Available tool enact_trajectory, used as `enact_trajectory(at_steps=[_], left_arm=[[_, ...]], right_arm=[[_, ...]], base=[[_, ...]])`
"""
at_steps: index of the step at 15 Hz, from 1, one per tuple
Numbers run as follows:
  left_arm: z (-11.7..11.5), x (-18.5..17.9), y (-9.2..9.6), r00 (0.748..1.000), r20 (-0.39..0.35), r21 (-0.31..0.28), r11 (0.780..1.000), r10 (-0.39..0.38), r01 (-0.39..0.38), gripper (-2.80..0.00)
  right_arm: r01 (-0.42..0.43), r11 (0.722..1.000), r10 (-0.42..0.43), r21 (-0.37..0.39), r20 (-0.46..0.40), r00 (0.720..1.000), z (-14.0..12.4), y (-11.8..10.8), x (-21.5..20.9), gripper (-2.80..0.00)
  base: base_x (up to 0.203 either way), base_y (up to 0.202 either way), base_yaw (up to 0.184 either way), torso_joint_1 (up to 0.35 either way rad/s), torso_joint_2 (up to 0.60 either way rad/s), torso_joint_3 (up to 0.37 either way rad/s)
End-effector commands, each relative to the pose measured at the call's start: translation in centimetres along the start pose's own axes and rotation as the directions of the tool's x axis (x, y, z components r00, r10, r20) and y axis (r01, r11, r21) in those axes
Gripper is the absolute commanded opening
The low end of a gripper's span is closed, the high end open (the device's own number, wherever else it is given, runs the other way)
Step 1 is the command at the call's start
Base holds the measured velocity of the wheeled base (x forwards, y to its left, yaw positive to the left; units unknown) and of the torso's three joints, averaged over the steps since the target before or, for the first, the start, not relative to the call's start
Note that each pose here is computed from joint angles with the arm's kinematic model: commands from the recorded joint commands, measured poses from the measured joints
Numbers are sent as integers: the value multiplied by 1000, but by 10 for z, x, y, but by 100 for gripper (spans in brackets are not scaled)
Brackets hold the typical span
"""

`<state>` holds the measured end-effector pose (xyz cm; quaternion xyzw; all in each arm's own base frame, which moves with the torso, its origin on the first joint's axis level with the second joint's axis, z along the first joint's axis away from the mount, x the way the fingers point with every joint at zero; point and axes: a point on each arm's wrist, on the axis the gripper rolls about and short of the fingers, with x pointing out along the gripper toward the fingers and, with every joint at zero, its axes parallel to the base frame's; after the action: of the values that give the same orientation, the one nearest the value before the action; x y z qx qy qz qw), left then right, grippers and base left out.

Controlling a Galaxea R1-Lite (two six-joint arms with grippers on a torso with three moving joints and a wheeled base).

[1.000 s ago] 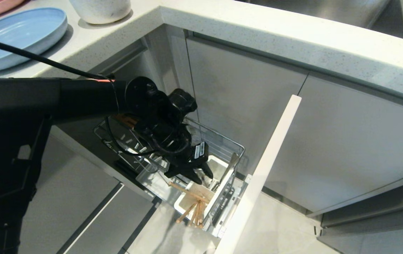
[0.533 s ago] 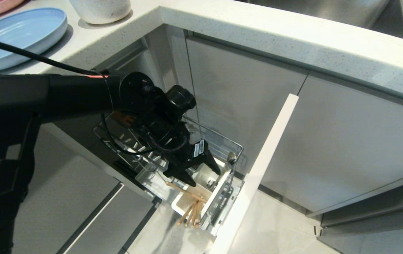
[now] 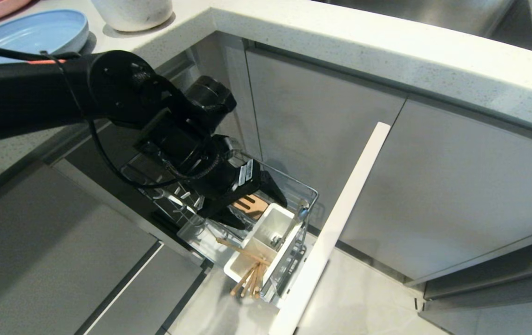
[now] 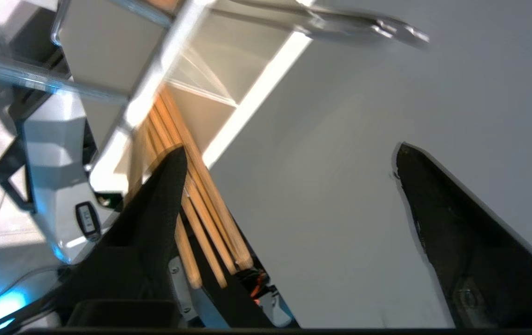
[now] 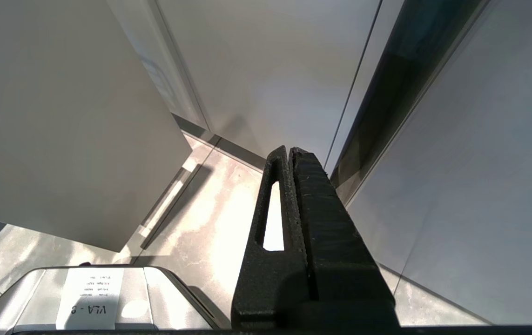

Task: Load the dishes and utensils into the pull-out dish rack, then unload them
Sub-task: Pick up the bowl and place it in the cupboard

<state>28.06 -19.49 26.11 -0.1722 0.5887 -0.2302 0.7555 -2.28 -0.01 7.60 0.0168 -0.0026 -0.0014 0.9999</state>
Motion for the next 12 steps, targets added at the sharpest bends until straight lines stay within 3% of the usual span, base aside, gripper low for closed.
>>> enact_trajectory(at_steps=[1, 4, 8, 12], left_arm=[[-14, -34, -6, 998, 55, 21, 999, -42, 41, -280], [-27, -63, -10, 992, 106, 47, 996, -74, 69, -280], [-57, -119, -14, 965, 211, 111, 985, -155, 134, -280], [-87, -176, -3, 907, 363, 167, 972, -215, 164, -280]], right_arm=[[-2, 1000, 2, 0, 3, 1000, -1, 0, 0, -280], [0, 1000, 0, 0, 3, 1000, 0, 0, 0, -280], [0, 1000, 0, 0, 3, 1000, 0, 0, 0, -280], [-2, 1000, 2, 0, 3, 1000, 0, 0, 0, -280]], base=[[0, 0, 0, 0, 0, 0], [0, 0, 0, 0, 0, 0], [0, 0, 0, 0, 0, 0], [0, 0, 0, 0, 0, 0]])
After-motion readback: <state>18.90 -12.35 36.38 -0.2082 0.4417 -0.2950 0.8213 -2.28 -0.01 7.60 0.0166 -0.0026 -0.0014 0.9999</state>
